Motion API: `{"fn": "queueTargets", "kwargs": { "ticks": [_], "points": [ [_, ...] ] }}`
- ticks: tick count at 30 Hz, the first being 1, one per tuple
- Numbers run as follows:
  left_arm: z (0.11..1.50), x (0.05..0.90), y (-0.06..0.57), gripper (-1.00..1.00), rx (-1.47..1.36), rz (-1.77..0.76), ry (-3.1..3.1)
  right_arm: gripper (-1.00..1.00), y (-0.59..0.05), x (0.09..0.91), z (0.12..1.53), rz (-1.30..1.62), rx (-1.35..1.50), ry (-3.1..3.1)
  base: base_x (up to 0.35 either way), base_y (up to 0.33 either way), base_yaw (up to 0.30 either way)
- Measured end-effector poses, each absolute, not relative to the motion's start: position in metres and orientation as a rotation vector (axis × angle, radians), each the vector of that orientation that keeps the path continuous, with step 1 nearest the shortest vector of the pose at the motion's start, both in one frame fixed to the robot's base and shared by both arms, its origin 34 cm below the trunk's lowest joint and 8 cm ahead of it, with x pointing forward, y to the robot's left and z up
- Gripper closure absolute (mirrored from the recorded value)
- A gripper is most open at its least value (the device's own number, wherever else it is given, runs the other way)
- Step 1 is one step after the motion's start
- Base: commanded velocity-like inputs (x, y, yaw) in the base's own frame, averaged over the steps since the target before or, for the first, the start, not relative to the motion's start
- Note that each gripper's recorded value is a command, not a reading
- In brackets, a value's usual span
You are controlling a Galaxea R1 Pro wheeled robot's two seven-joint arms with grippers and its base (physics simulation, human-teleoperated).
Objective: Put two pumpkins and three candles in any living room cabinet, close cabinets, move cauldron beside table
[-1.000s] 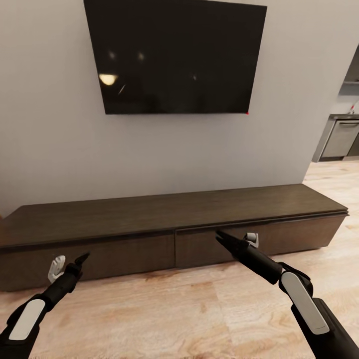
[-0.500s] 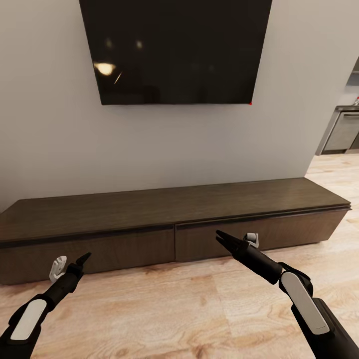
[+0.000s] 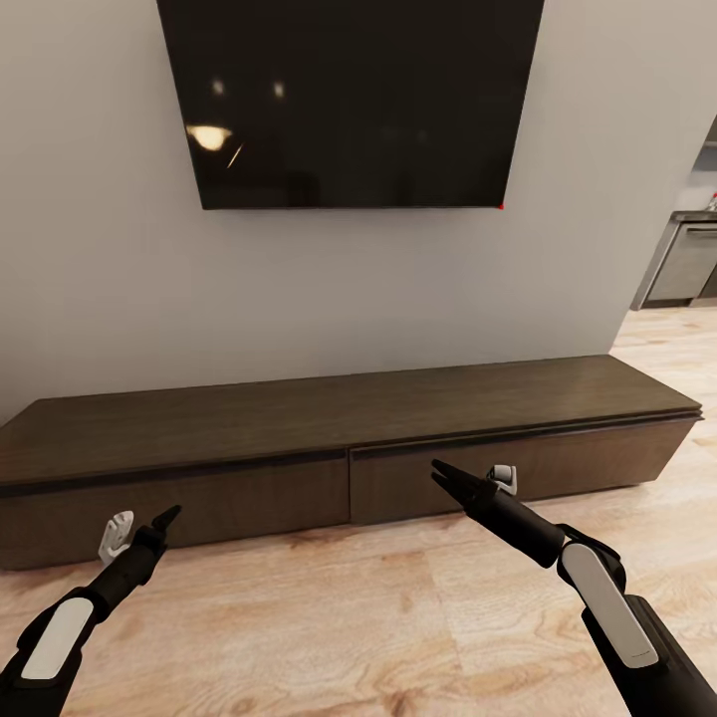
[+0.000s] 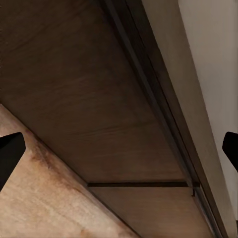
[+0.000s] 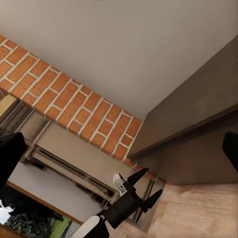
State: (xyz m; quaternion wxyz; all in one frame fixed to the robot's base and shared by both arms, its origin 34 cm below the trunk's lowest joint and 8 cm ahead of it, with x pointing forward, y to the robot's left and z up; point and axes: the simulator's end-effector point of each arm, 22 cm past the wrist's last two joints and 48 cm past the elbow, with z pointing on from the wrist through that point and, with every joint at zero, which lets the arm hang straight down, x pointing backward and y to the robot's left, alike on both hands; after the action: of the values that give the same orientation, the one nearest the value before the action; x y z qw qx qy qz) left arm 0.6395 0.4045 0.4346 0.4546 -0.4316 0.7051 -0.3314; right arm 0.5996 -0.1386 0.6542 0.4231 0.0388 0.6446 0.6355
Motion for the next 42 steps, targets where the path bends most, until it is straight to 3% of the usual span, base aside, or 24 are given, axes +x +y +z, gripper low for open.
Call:
{"fn": "queueTargets", "kwargs": {
  "ticks": [42],
  "points": [
    [0.4336,0.6393,0.4042,-1.0,-1.067,-0.815,1.743,-1.0,-0.1374,0.5985,0.6557,1.598,0.092,1.607,0.115,0.004,0.0]
  ]
}}
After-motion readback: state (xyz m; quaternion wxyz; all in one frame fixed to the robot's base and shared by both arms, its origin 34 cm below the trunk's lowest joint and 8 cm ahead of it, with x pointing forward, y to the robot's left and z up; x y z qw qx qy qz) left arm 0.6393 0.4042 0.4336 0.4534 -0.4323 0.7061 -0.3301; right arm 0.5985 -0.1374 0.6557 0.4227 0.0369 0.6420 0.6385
